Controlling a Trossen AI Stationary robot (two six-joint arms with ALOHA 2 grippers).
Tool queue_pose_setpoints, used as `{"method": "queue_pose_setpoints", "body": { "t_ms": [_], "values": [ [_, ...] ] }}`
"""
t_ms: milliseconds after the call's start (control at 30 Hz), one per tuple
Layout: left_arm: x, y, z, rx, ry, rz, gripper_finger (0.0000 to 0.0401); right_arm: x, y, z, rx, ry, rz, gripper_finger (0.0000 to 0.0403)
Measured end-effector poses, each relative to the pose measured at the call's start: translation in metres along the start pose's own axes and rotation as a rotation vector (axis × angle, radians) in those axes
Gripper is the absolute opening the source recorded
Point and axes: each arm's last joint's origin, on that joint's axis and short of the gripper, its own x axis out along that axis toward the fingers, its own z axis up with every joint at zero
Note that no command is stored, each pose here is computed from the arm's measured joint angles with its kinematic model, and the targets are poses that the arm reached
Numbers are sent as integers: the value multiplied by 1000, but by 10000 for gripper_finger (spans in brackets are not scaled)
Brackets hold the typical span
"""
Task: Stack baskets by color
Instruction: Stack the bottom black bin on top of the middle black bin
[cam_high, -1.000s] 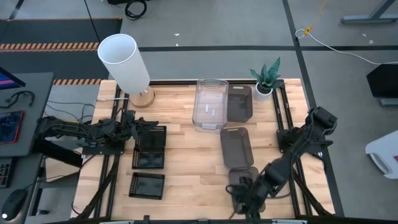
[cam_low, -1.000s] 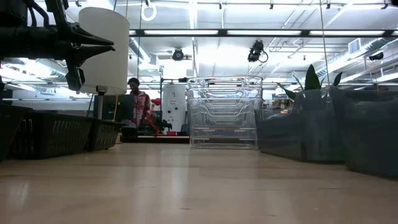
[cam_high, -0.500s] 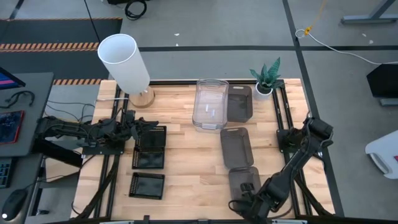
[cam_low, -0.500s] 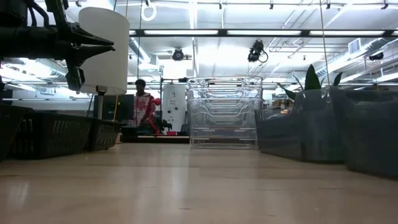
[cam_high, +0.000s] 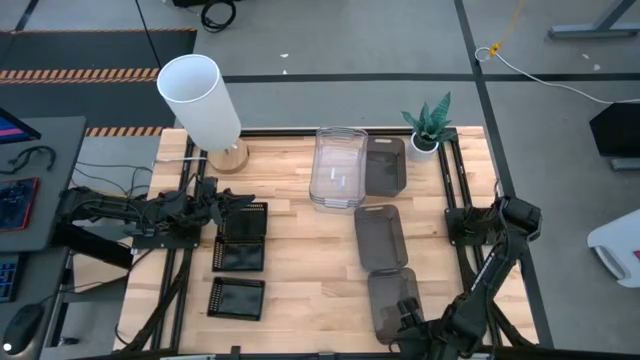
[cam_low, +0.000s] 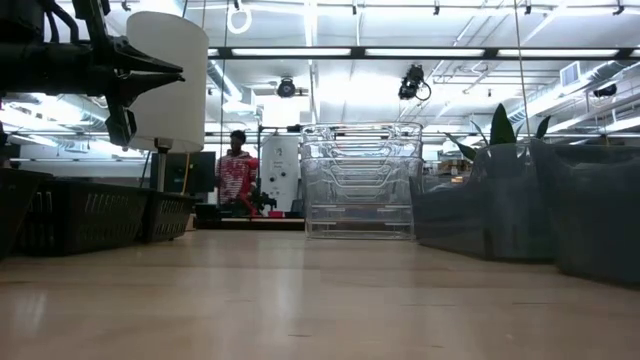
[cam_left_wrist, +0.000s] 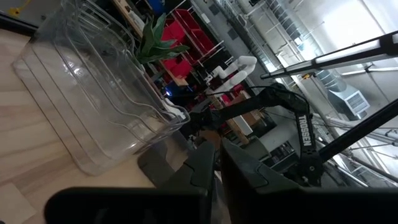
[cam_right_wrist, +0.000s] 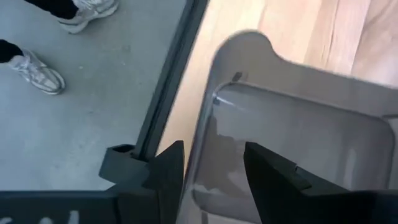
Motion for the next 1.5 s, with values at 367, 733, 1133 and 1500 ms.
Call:
{"method": "queue_pose_setpoints", "body": {
  "t_ms": [367, 733, 1133, 1500],
  "values": [
    [0, 0, 0, 0, 1, 2, 28, 4, -1, -3, 80, 6, -19, 172],
    [0, 0, 0, 0, 0, 0, 34, 24, 1, -10, 104, 71, -35, 172],
    [0, 0, 0, 1, 1, 1, 34, 45, 2, -16, 125, 124, -61, 172],
    [0, 0, 0, 1, 1, 2, 28, 47, 1, -17, 116, 133, -58, 139]
  ]
}}
